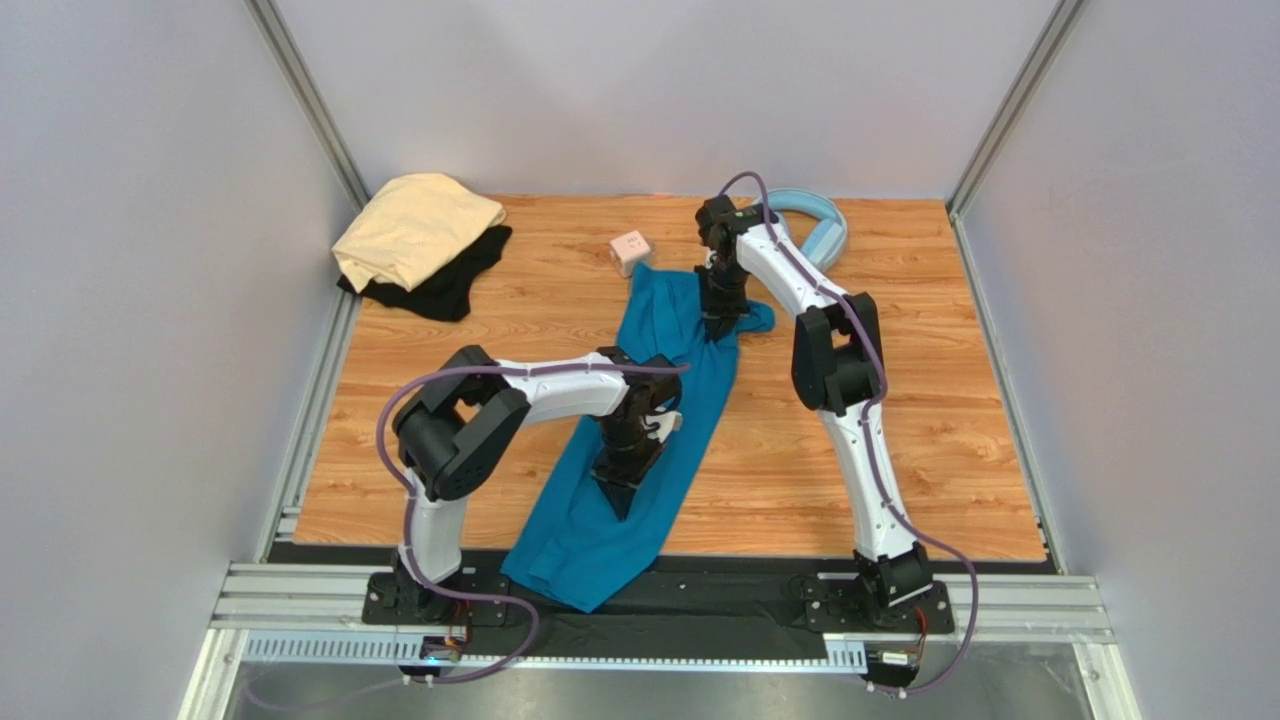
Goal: Fold and stack the t-shirts
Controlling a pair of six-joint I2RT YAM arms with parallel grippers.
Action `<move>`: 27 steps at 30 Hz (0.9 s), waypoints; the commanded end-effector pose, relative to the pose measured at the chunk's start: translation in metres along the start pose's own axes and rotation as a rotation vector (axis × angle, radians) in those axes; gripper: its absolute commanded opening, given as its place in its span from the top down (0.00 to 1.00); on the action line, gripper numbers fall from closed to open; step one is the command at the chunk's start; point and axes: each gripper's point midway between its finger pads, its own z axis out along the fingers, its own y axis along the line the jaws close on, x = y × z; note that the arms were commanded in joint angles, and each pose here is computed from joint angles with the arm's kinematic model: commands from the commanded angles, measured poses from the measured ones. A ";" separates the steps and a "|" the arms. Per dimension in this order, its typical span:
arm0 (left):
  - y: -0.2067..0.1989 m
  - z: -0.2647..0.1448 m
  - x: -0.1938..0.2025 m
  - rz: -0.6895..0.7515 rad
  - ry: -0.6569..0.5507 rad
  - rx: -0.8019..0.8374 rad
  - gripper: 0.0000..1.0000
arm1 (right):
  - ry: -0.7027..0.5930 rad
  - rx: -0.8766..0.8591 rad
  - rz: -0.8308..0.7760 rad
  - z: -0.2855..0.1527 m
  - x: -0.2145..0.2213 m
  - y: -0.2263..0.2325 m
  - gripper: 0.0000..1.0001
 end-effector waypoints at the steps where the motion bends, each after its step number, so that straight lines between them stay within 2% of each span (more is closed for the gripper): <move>1: -0.019 0.015 -0.016 0.028 0.017 0.016 1.00 | -0.140 -0.098 -0.026 0.035 -0.042 0.024 0.90; 3: -0.023 0.012 -0.023 0.032 0.009 0.013 1.00 | -0.174 -0.134 -0.043 0.019 -0.048 0.032 0.71; 6: -0.019 0.003 -0.027 0.046 -0.021 -0.028 0.98 | -0.279 -0.170 -0.066 -0.026 -0.061 0.038 0.63; 7: -0.015 0.000 -0.029 0.056 -0.034 -0.053 0.96 | -0.364 -0.198 -0.061 -0.061 -0.072 0.041 0.62; 9: -0.014 -0.012 -0.033 0.066 -0.062 -0.075 0.90 | -0.402 -0.211 -0.042 -0.083 -0.072 0.036 0.60; 10: -0.012 -0.017 -0.036 0.072 -0.078 -0.088 0.90 | -0.460 -0.223 -0.021 -0.109 -0.077 0.031 0.59; 13: -0.015 -0.040 -0.047 0.072 -0.139 -0.072 0.87 | -0.469 -0.199 0.062 -0.125 -0.071 0.006 0.58; 20: -0.008 -0.106 -0.081 0.062 -0.300 -0.046 0.82 | -0.370 -0.156 0.175 -0.115 -0.047 -0.036 0.55; 27: 0.009 -0.103 -0.093 0.081 -0.312 -0.054 0.82 | -0.192 -0.163 0.252 -0.071 -0.024 -0.044 0.53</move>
